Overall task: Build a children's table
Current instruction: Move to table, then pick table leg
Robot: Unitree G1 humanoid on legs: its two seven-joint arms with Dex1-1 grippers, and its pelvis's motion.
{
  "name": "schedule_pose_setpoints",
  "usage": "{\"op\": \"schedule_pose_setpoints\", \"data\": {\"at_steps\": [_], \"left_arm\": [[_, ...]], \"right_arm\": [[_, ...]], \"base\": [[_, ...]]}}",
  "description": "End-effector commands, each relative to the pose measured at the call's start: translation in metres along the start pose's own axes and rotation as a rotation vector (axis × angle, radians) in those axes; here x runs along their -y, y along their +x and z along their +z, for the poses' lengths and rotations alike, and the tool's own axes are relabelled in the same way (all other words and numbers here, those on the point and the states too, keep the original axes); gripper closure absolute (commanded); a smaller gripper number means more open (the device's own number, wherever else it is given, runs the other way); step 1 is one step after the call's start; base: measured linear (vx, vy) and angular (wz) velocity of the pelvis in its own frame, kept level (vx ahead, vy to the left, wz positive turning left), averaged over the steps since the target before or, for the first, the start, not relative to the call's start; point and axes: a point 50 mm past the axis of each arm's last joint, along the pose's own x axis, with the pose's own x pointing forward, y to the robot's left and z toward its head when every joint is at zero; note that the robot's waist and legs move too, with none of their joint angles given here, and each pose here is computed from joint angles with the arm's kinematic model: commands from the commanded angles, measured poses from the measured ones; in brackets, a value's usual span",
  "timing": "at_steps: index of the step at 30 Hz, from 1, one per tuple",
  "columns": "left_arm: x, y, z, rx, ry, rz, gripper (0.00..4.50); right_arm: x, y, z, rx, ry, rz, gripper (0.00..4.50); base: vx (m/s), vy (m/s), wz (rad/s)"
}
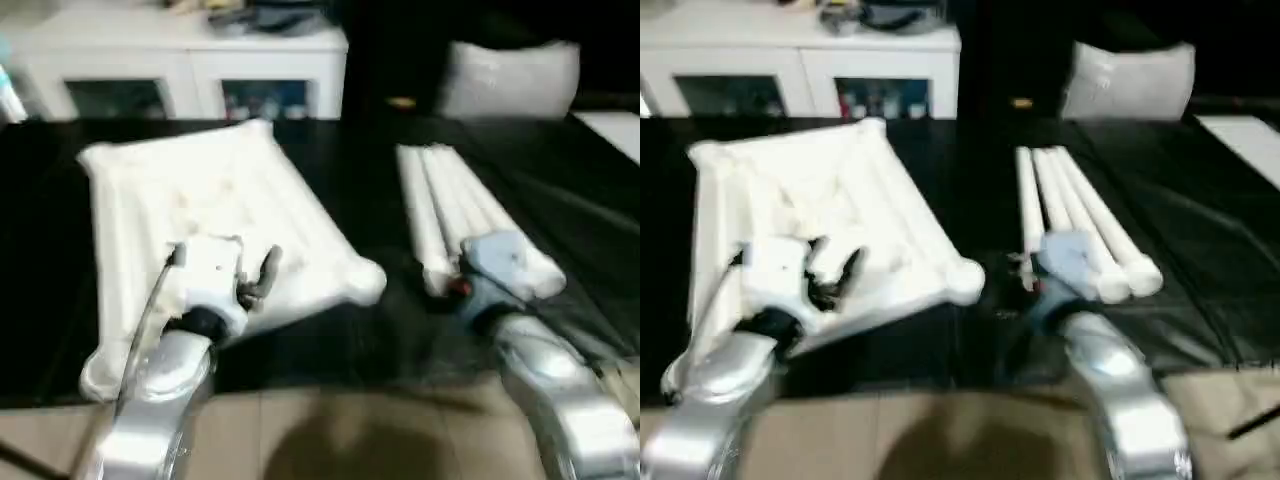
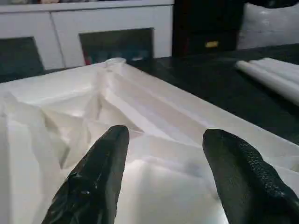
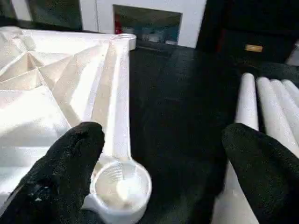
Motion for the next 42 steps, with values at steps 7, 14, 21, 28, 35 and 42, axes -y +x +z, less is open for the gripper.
{"op": "schedule_pose_setpoints", "data": {"at_steps": [7, 14, 21, 28, 35, 42], "left_arm": [[0.007, 0.002, 0.006, 0.030, 0.007, -0.019, 1.57], [0.004, 0.006, 0.006, 0.018, 0.041, -0.004, 1.57], [0.003, 0.011, 0.010, 0.026, 0.027, 0.010, 1.57], [0.008, 0.011, 0.012, 0.031, 0.024, -0.058, 1.57], [0.013, 0.010, 0.016, 0.012, 0.043, -0.242, 1.39], [0.022, 0.005, 0.022, 0.001, 0.086, -0.418, 0.84]], "right_arm": [[0.008, -0.001, -0.001, -0.024, 0.001, -0.031, 0.00], [0.011, 0.000, -0.001, -0.036, -0.002, -0.055, 0.00], [0.023, 0.003, 0.002, -0.047, 0.005, -0.158, 0.00], [0.036, 0.007, 0.000, -0.155, -0.026, -0.296, 0.00], [0.041, 0.025, 0.004, -0.280, 0.051, -0.280, 0.00], [0.048, 0.037, 0.009, -0.331, 0.021, -0.285, 0.00]], "base": [[0.130, -0.051, -0.05], [0.156, 0.044, -0.01], [-0.005, -0.015, 0.23], [-0.088, -0.195, 0.33], [-0.066, -0.107, -0.04], [0.000, 0.000, 0.00]]}}
